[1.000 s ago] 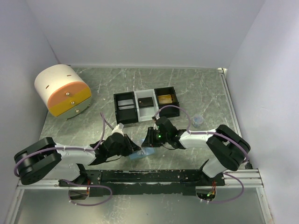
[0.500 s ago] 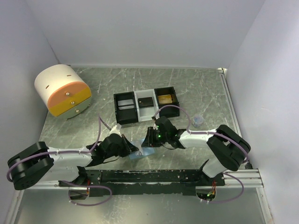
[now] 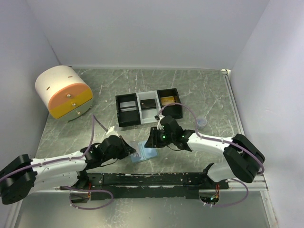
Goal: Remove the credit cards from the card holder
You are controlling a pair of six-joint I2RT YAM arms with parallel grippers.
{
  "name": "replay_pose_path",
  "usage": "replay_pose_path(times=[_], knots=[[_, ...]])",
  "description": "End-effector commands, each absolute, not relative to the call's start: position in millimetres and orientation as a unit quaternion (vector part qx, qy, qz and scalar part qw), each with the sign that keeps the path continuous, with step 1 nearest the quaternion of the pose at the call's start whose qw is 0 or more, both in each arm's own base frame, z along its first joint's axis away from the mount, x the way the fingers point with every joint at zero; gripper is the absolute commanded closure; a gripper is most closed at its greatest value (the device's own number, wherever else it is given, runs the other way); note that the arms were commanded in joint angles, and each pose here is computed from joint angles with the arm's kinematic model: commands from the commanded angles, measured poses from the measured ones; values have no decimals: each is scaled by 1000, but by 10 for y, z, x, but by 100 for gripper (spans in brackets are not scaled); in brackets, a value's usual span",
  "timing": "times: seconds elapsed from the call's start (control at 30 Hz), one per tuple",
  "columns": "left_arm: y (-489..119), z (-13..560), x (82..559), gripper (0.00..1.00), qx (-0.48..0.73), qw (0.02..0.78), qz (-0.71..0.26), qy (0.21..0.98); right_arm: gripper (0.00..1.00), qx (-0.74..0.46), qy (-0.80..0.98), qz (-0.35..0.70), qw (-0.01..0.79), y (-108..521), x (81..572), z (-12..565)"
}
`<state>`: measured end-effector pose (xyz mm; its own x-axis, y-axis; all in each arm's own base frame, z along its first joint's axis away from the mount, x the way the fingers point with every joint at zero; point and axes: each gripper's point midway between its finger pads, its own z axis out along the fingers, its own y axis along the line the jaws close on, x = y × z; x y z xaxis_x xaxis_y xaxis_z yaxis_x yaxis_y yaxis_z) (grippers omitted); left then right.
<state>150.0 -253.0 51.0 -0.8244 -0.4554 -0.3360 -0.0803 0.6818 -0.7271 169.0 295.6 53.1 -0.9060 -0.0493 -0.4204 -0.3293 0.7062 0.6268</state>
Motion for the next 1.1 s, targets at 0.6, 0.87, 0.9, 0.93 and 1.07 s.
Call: replay_pose_path(times=[0.6, 0.87, 0.9, 0.93, 1.07], knots=[[-2262, 855, 1533, 93, -152, 303, -347, 874, 66, -132, 927, 321, 139, 3067, 1627, 154], [-2491, 1043, 1518, 93, -91, 310, -394, 861, 65, -124, 898, 375, 194, 3125, 1688, 546], [-2532, 1093, 1511, 93, -80, 313, -406, 855, 64, -116, 896, 375, 206, 3105, 1726, 591], [-2568, 1134, 1502, 93, -70, 315, -418, 849, 64, -111, 893, 379, 216, 3085, 1756, 638], [-2674, 1275, 1451, 93, -42, 322, -463, 825, 62, -98, 859, 439, 244, 3027, 1844, 895]])
